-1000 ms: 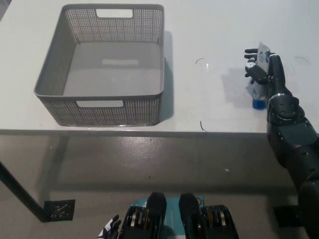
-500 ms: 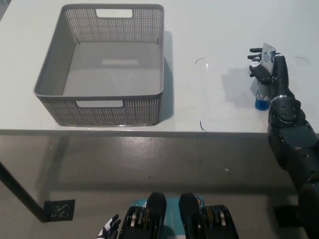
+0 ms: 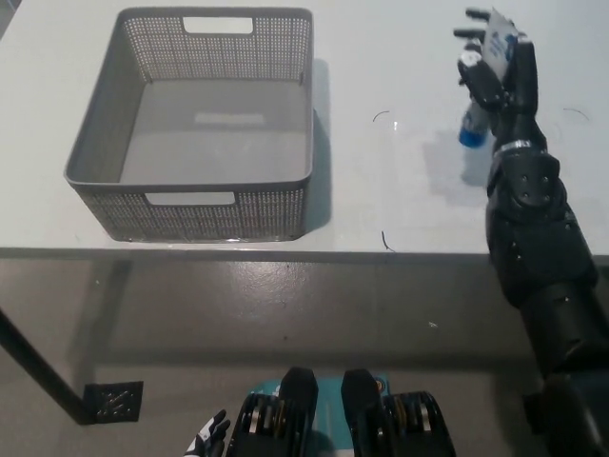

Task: Use the right hand to pick up a shampoo and place it into a container on the left side

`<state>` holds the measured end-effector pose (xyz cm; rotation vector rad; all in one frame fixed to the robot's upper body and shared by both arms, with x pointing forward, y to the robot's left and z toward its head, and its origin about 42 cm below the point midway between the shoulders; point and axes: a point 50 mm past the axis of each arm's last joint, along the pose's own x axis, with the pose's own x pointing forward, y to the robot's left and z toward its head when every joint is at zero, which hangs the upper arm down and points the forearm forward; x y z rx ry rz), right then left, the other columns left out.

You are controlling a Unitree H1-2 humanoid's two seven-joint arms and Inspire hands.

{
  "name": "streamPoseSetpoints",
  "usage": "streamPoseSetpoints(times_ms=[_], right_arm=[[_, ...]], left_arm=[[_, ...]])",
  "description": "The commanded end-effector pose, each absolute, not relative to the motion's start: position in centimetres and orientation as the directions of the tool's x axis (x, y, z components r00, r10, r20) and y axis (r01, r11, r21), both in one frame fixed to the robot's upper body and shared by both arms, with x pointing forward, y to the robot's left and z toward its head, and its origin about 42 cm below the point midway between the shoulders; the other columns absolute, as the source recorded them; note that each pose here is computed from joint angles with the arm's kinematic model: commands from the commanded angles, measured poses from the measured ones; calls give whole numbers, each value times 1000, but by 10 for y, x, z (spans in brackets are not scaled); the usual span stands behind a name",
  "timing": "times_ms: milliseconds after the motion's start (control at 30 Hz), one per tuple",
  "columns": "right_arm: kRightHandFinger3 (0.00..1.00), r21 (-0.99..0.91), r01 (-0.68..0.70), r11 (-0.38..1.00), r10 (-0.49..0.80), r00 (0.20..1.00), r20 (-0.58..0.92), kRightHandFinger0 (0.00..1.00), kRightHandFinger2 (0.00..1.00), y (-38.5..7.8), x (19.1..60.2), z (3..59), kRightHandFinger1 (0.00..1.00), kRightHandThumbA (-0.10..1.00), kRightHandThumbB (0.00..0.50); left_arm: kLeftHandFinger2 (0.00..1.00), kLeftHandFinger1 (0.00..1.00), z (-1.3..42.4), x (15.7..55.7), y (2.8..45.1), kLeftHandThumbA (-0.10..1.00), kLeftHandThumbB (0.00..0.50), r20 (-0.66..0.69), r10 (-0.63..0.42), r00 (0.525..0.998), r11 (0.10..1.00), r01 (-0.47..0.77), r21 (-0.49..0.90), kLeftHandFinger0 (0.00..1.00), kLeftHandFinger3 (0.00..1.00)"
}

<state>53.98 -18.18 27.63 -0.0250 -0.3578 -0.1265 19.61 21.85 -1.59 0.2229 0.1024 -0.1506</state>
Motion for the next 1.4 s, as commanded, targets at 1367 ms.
streamPoseSetpoints(times_ms=[1367], right_arm=[[667, -189, -153, 970, 207, 927, 312, 54, 832, 21, 499, 245, 475, -100, 145]], left_arm=[[1000, 1000, -21, 179, 217, 995, 99, -128, -212, 969, 948, 236, 215, 1000, 1000]])
